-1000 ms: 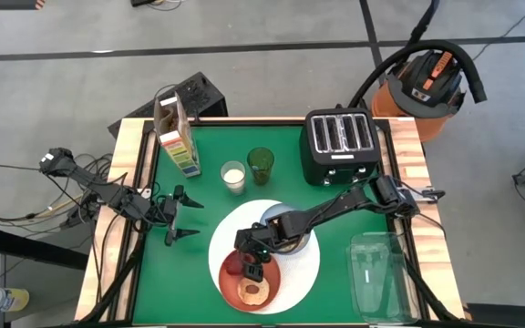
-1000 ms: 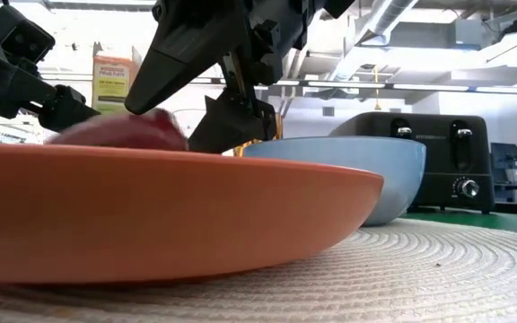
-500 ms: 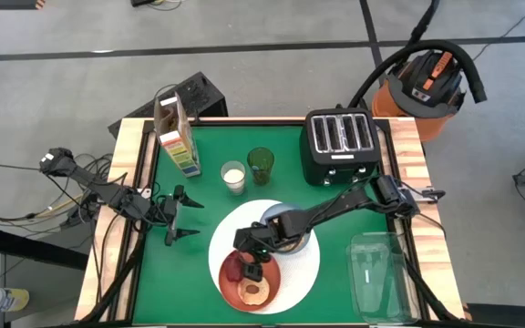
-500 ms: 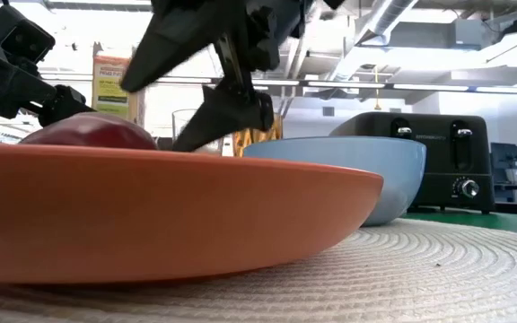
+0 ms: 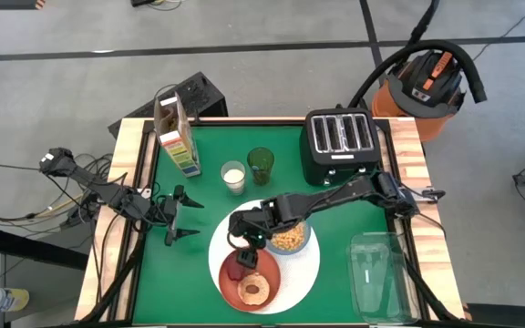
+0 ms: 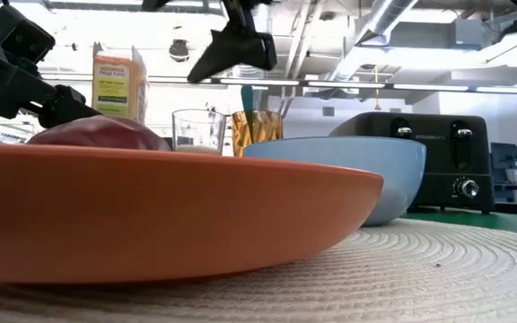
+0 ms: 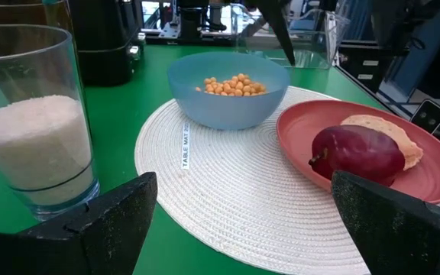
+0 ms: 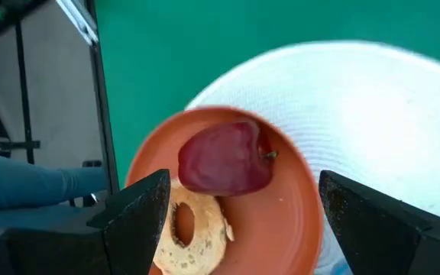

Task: Arrange a breakfast setting
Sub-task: Put the blue spoon to the right of the blue bowl on the white placemat

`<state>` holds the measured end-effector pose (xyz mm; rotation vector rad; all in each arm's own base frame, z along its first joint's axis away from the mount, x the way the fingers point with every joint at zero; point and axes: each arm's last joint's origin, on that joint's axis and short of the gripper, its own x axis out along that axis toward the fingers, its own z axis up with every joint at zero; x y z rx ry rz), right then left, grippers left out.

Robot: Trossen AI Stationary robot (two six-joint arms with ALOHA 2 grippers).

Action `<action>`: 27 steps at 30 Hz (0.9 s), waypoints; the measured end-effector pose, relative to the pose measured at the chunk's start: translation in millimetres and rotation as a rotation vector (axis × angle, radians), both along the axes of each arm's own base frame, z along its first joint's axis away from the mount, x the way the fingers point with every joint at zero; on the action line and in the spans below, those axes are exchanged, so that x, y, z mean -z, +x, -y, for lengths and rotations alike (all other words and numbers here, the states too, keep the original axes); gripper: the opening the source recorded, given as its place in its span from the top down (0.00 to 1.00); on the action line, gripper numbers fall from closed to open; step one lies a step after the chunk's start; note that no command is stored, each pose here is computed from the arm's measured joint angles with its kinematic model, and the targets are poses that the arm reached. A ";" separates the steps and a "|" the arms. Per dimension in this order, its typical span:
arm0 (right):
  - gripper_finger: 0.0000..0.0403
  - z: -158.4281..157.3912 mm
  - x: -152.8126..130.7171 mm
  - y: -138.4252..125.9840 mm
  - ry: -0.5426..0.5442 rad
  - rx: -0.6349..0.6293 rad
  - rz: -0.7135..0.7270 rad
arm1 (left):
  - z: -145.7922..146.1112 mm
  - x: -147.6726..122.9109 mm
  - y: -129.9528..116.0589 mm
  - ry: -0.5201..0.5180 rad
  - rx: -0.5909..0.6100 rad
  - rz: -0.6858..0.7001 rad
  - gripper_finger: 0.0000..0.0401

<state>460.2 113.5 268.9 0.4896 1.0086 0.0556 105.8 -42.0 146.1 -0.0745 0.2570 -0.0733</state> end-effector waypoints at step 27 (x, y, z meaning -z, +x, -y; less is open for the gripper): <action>0.18 61.1 -151.9 -55.9 -0.077 0.029 0.229 | 0.0 0.3 0.1 0.002 -0.002 -0.003 0.06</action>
